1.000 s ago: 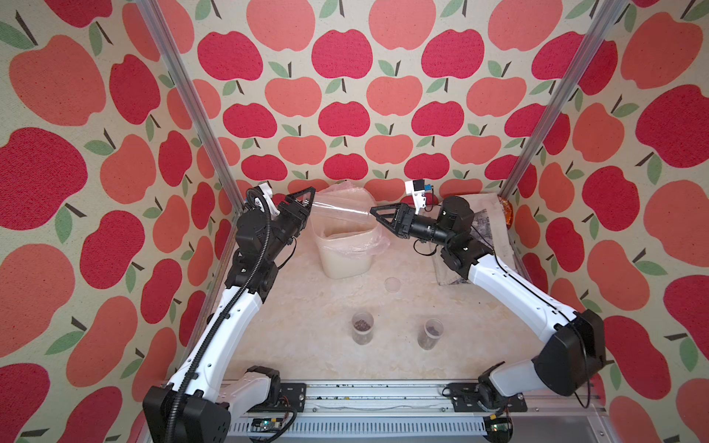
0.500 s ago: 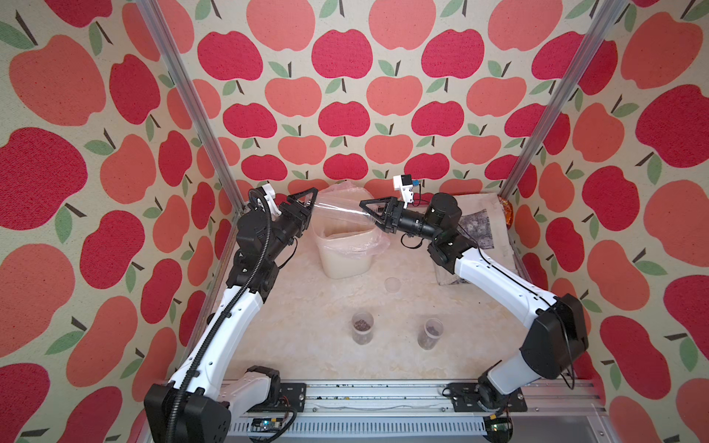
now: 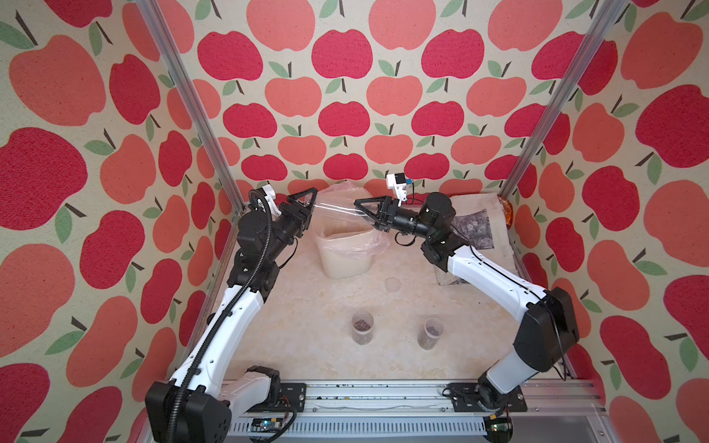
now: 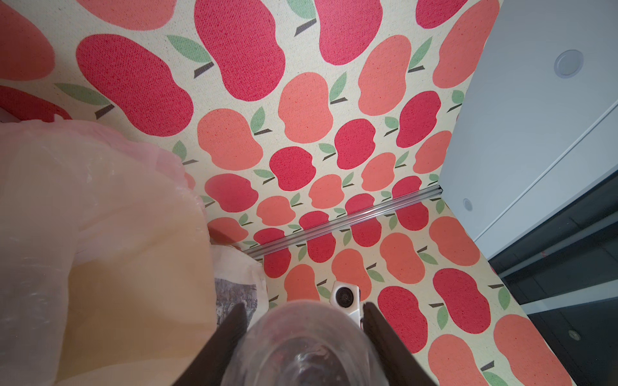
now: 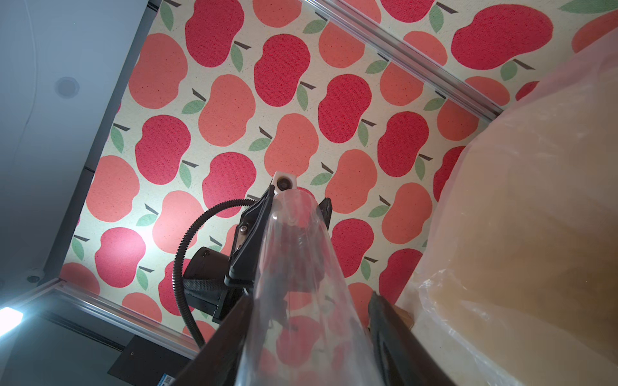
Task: Empty the moldy dried flower tea in the jars
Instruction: Place the jar at the center of the board.
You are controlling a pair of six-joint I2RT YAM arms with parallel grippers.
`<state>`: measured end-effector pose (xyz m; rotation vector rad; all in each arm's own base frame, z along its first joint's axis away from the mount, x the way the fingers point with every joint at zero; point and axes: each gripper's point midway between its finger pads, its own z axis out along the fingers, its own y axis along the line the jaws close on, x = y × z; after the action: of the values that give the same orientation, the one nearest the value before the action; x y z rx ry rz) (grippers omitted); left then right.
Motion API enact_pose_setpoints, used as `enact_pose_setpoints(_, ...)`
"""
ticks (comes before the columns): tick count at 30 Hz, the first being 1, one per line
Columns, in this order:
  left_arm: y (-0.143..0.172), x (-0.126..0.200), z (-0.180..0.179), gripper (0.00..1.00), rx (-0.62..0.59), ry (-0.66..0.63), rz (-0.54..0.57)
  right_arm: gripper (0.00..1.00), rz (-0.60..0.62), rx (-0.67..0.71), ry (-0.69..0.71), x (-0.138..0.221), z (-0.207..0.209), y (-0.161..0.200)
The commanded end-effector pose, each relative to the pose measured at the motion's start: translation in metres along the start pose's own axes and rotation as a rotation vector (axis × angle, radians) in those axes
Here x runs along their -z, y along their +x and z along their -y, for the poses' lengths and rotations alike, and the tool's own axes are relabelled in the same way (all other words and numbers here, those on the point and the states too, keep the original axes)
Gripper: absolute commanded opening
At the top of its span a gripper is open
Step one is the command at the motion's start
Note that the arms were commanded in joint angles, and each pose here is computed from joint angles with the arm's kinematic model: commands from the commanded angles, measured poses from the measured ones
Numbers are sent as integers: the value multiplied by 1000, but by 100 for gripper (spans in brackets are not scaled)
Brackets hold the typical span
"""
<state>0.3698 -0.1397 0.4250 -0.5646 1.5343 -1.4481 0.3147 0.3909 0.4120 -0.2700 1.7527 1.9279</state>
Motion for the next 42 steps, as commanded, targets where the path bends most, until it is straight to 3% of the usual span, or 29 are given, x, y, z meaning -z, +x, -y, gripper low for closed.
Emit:
enact_pose_setpoints(1, 2, 0, 0, 0, -18, 13, -11, 51, -7, 14, -42, -5, -15, 0)
enact_pose_setpoints(7, 3, 0, -1, 22, -30, 8, -13, 43, -5, 17, -33, -2, -12, 2)
enact_pose_setpoints(10, 3, 2, -1, 39, -44, 4, -12, 37, 2, 28, -31, 1, -14, 2)
enact_pose_setpoints(15, 2, 8, 4, 78, -109, -12, -3, 27, 13, 53, -36, 8, -22, 0)
enact_pose_setpoints(18, 1, 11, 5, 90, -172, -45, -5, 23, 18, 74, -30, 14, -27, 0)
enact_pose_setpoints(23, 0, 26, 20, 100, -278, -65, -1, 19, 27, 138, 35, 32, -33, 1)
enact_pose_setpoints(28, 9, 39, 20, 100, -411, -132, -55, 18, 14, 219, 127, 56, -39, 7)
enact_pose_setpoints(36, 65, 62, -9, 100, -644, -285, -308, 17, -56, 346, 355, 106, -39, 21)
enact_pose_setpoints(42, 100, 86, -39, 99, -698, -318, -428, 17, -172, 403, 541, 141, -26, 42)
